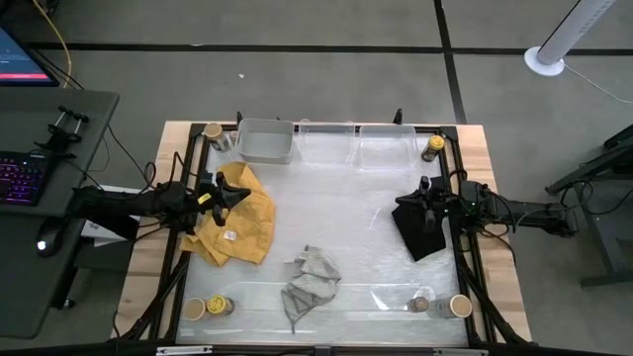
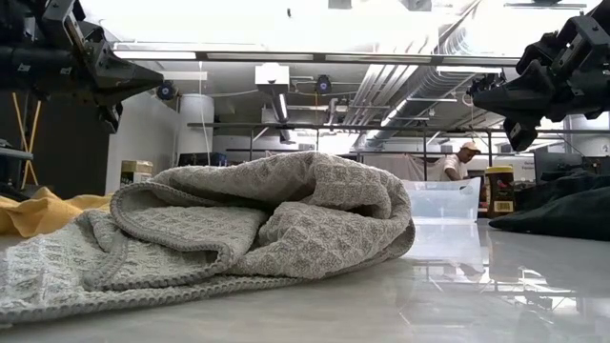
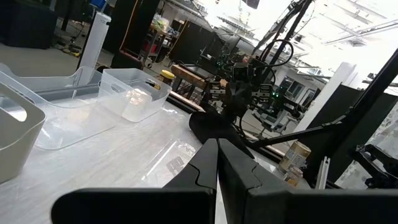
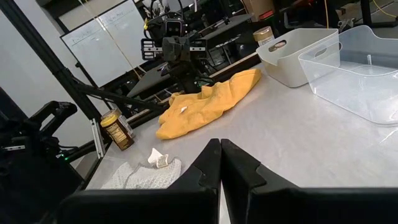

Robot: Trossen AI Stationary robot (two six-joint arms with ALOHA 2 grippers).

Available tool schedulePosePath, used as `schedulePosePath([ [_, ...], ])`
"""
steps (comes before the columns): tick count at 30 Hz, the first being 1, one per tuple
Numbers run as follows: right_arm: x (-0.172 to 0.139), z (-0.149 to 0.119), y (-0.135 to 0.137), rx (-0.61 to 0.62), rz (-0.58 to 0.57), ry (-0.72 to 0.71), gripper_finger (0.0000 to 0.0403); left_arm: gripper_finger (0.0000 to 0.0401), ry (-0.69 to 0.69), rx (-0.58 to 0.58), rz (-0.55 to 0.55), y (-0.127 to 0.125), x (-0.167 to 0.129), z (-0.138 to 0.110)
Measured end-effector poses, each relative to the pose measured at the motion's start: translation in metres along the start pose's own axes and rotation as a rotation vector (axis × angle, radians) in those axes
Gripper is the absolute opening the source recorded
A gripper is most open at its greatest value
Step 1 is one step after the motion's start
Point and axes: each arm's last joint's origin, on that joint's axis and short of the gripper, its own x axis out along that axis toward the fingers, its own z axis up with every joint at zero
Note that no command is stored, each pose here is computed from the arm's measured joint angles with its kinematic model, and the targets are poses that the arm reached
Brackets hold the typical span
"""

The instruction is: Sort spices by type

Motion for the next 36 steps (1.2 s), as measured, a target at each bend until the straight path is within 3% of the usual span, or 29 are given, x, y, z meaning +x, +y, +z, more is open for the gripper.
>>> schedulePosePath([
  [9,0.0,0.0,0.0,0.0,0.0,0.0,0.0001,0.0,-0.011,-0.01,0.002,0.0,0.0,0.001],
  [11,0.0,0.0,0.0,0.0,0.0,0.0,0.0001,0.0,-0.079,-0.061,0.004,-0.002,0.0,0.007],
  [16,0.0,0.0,0.0,0.0,0.0,0.0,0.0001,0.0,-0.367,-0.364,0.006,-0.007,-0.004,0.031],
  [18,0.0,0.0,0.0,0.0,0.0,0.0,0.0001,0.0,-0.464,-0.385,0.022,-0.008,-0.006,0.041],
  [20,0.0,0.0,0.0,0.0,0.0,0.0,0.0001,0.0002,-0.466,-0.336,-0.02,-0.016,-0.004,0.056],
  [23,0.0,0.0,0.0,0.0,0.0,0.001,0.0001,0.0013,-0.349,-0.251,-0.023,-0.032,0.009,0.083],
  [27,0.0,0.0,0.0,0.0,0.0,0.0,0.0001,0.0044,-0.028,-0.04,0.143,-0.054,0.033,0.117],
  [30,0.0,0.0,0.0,0.0,0.0,0.0,0.0001,0.0077,0.244,0.041,0.212,-0.069,0.043,0.14],
  [33,0.0,0.0,0.0,0.0,0.0,0.0,0.0001,0.0114,0.529,-0.005,0.146,-0.086,0.052,0.151],
  [36,0.0,0.0,0.0,0.0,0.0,0.0,0.0001,0.015,0.79,-0.138,0.003,-0.111,0.063,0.149],
])
